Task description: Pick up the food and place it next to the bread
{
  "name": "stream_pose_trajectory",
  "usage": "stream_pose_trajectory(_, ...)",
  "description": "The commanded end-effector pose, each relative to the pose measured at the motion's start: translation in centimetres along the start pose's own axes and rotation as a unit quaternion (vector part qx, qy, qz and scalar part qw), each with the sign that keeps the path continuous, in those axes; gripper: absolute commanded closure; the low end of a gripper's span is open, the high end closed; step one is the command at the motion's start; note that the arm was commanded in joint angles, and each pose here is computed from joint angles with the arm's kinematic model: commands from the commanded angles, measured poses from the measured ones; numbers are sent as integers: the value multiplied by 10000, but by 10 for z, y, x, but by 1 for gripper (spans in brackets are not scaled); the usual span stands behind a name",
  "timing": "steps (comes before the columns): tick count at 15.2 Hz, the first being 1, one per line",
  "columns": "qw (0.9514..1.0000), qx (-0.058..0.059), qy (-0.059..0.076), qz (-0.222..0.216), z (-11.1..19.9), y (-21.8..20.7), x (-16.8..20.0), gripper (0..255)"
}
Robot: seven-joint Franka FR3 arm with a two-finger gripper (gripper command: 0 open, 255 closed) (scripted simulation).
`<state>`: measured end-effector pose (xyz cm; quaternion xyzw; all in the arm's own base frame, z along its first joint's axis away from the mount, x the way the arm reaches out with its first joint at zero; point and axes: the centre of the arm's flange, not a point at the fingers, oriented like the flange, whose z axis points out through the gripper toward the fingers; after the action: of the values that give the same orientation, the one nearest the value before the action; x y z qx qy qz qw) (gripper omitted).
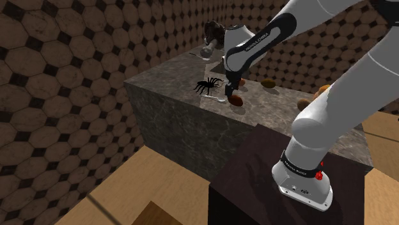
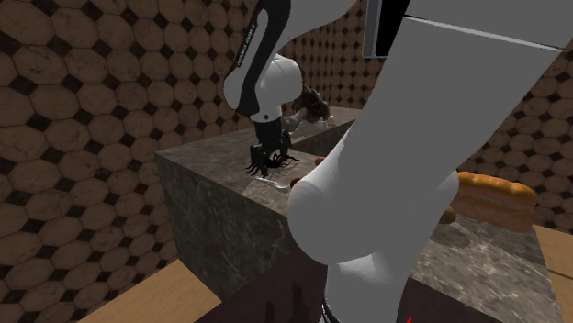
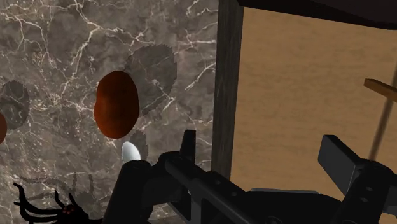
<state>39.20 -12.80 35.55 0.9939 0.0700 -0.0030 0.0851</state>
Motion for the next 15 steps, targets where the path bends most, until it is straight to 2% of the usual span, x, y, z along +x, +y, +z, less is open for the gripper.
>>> stream_pose_trajectory(1, 10000, -87, -13, 10, 20, 18, 4, 0)
stream_pose_trajectory(15, 9977, -656, -148, 108, 151, 129, 37, 0)
